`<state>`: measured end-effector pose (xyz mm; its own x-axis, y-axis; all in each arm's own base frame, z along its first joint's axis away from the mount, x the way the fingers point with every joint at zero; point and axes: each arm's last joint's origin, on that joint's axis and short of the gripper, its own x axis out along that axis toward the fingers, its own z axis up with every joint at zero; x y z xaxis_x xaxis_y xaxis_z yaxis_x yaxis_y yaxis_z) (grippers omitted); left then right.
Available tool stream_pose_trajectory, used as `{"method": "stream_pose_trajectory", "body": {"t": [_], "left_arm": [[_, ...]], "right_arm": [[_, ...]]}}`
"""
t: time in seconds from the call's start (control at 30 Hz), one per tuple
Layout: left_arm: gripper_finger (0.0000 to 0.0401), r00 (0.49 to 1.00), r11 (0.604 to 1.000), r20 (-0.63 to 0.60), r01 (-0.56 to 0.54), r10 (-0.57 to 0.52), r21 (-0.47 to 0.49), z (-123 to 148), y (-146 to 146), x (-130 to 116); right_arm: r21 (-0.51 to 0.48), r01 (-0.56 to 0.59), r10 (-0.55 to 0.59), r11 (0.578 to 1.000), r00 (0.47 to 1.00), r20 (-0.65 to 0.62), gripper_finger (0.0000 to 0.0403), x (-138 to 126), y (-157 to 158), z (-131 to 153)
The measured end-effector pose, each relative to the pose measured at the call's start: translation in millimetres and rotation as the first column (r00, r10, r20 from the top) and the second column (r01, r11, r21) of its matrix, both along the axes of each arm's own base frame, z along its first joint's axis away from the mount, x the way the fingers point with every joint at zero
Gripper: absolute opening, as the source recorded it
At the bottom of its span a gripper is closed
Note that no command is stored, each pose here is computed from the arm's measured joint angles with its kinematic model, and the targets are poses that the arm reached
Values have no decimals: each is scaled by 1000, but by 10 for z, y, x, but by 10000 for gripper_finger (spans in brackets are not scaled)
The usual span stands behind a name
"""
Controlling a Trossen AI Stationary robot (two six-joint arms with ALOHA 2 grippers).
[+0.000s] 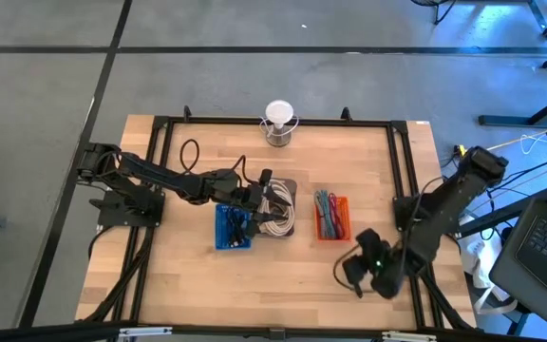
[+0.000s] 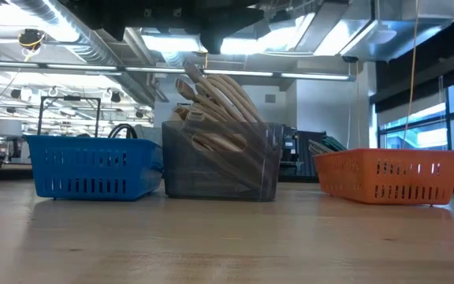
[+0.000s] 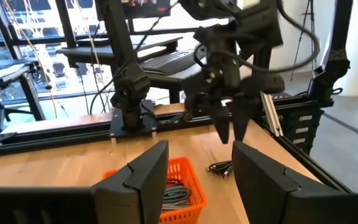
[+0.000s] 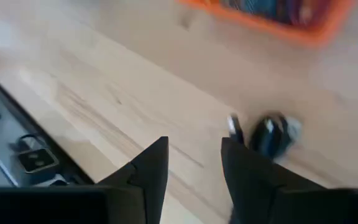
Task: Pick & Place USB Port
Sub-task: Put the black charger cable into the blue bin
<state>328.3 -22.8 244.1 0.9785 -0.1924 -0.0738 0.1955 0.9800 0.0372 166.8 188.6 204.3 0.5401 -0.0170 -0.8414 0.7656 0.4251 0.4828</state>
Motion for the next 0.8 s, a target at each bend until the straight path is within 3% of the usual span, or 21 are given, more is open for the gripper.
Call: {"method": "stream_pose_trajectory", "body": {"t": [0.27,0.8], "left_arm": [[169,1000,1000,-22,-2,2,1,-21,1,-2],[168,999,1000,-38,-5,4,-27,-31,1,-3]], "right_arm": [[70,11,2,997,982,-189,149,-55,199,-288],[98,-8,38,995,952,-303,149,30,373,-671]]}}
